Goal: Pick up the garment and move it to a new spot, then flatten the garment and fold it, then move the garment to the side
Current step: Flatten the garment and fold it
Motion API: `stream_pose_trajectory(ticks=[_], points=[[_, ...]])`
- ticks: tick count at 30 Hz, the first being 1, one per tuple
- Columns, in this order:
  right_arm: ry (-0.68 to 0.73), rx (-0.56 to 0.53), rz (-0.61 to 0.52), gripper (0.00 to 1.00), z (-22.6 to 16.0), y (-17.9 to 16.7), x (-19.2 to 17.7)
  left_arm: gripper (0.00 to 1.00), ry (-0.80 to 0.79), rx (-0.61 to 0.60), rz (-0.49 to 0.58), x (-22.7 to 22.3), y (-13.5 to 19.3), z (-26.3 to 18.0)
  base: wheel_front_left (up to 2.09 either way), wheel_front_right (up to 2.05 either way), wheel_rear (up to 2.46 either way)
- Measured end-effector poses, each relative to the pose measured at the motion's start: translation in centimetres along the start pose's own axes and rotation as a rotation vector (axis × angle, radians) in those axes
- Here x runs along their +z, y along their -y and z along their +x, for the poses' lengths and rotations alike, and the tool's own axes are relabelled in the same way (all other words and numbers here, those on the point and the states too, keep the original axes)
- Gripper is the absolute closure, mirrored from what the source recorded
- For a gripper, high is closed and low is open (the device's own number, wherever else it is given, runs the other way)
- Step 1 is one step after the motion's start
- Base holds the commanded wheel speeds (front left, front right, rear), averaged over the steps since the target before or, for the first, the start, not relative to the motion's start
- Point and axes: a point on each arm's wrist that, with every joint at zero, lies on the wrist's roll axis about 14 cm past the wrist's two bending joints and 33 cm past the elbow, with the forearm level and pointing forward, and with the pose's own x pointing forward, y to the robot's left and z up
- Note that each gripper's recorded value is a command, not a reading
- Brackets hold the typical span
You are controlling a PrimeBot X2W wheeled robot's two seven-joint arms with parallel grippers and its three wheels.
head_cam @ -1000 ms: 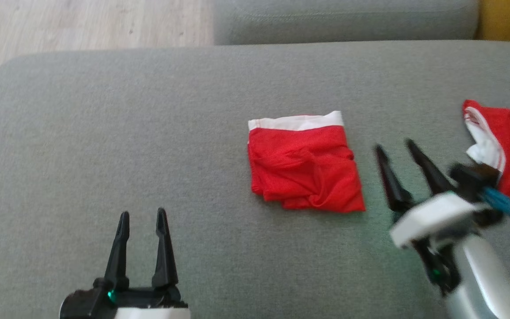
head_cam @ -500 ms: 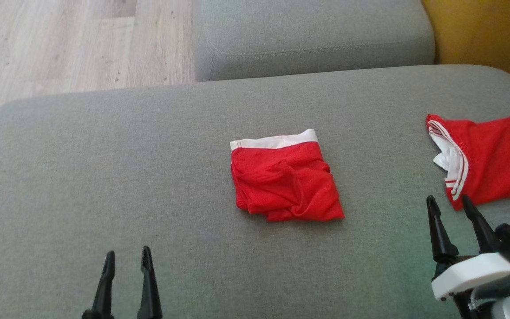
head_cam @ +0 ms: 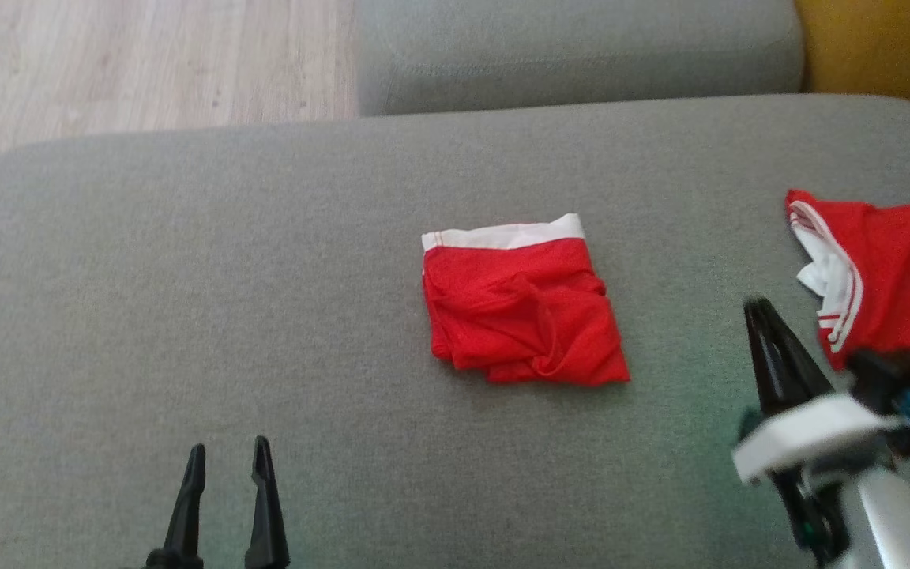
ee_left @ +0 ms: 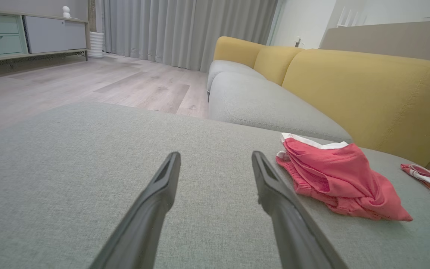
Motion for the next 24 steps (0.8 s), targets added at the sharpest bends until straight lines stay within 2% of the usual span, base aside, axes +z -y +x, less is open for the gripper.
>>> stream_pose_trajectory(ticks=[4, 11, 16, 24], points=[[-0.044, 0.088, -0.029, 1.0, 3.3, -2.6, -0.4, 0.0, -0.002, 0.005, -0.002, 0.0, -0.1, 0.7, 0.0, 0.0, 0.0], [-0.196, 0.236, -0.074, 1.0, 6.5, -7.8, -4.8, 0.0, 0.013, 0.021, -0.006, 0.4, -0.5, 1.2, 0.0, 0.0, 0.0], [-0.257, 0.318, -0.083, 1.0, 7.8, -10.9, -7.1, 0.0, 0.007, 0.073, -0.005, 0.2, -1.8, 0.6, 0.0, 0.0, 0.0], [-0.319, 0.398, -0.085, 1.0, 7.5, -13.6, -9.1, 0.0, 0.0, 0.099, -0.014, 0.0, -2.4, 0.3, 0.0, 0.0, 0.0]])
